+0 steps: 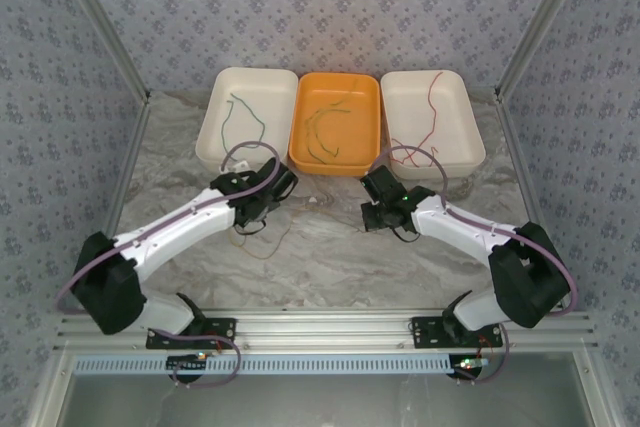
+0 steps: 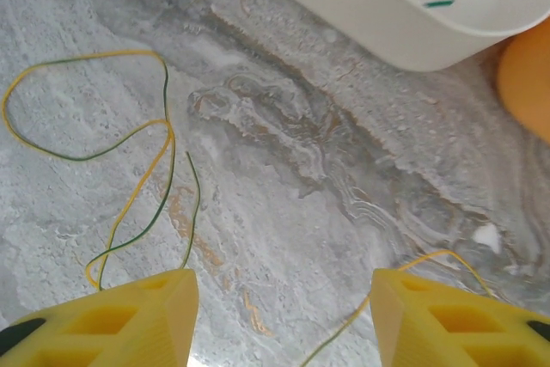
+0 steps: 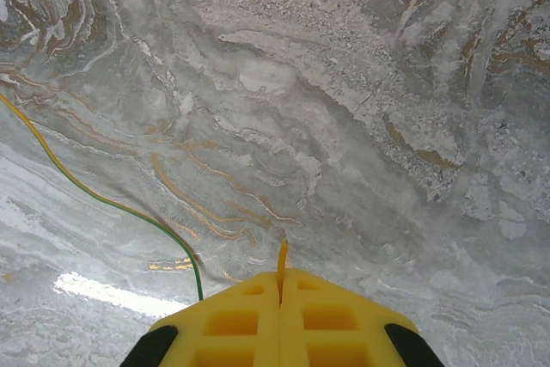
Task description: Untangle the cables
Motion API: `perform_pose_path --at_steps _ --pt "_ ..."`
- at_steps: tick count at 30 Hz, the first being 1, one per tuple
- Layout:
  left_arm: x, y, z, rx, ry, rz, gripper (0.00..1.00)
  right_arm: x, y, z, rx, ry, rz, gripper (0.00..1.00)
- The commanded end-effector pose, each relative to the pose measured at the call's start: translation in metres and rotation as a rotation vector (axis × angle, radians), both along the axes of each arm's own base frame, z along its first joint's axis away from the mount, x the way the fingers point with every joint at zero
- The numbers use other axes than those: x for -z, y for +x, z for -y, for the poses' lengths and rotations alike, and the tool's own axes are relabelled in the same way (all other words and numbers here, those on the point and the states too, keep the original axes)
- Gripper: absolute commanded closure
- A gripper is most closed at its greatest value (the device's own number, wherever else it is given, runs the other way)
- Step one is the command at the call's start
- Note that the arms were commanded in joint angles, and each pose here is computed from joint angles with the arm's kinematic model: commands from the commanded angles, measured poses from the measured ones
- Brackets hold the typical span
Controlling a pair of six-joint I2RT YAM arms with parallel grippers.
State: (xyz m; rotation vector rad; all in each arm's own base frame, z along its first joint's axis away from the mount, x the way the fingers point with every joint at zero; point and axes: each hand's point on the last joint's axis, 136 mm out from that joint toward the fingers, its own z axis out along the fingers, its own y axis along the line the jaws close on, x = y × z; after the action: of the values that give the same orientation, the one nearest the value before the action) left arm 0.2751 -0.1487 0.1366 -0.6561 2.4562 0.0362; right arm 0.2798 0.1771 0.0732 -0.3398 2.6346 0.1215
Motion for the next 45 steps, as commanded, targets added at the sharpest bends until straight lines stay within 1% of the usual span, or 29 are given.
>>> perform_pose_path --at_steps 1,5,11,18,23,31,36,41,45 --pt "0.029 0.002 -0.004 -0.031 0.039 -0.055 0.45 0.003 -0.002 0.001 0.009 -0.011 -0.006 1.00" --pt "0.055 0.005 -0.006 -0.044 0.079 -0.113 0.47 0.004 -0.003 0.002 0.010 -0.010 -0.007 1.00" --pt "0.088 0.002 -0.012 -0.052 0.087 -0.176 0.49 0.001 -0.002 0.001 0.009 -0.006 -0.001 1.00" --pt "0.099 -0.004 -0.035 -0.077 0.126 -0.190 0.50 0.001 -0.002 0.000 0.007 0.000 -0.002 1.00" --pt "0.110 0.005 -0.026 -0.042 0.055 -0.160 0.51 0.002 -0.002 0.001 0.007 -0.001 -0.002 1.00" --pt "0.117 0.005 -0.039 -0.050 0.059 -0.160 0.54 0.002 -0.003 0.001 0.005 -0.003 -0.005 1.00" --pt "0.121 0.004 -0.056 -0.075 0.071 -0.174 0.59 0.003 -0.004 0.002 0.007 -0.002 -0.005 1.00" --pt "0.121 0.017 -0.062 -0.048 0.074 -0.167 0.59 0.005 -0.005 0.004 0.011 -0.008 -0.011 1.00" --pt "0.128 0.023 -0.065 -0.046 0.060 -0.194 0.65 0.002 -0.004 0.003 0.013 -0.002 -0.007 1.00"
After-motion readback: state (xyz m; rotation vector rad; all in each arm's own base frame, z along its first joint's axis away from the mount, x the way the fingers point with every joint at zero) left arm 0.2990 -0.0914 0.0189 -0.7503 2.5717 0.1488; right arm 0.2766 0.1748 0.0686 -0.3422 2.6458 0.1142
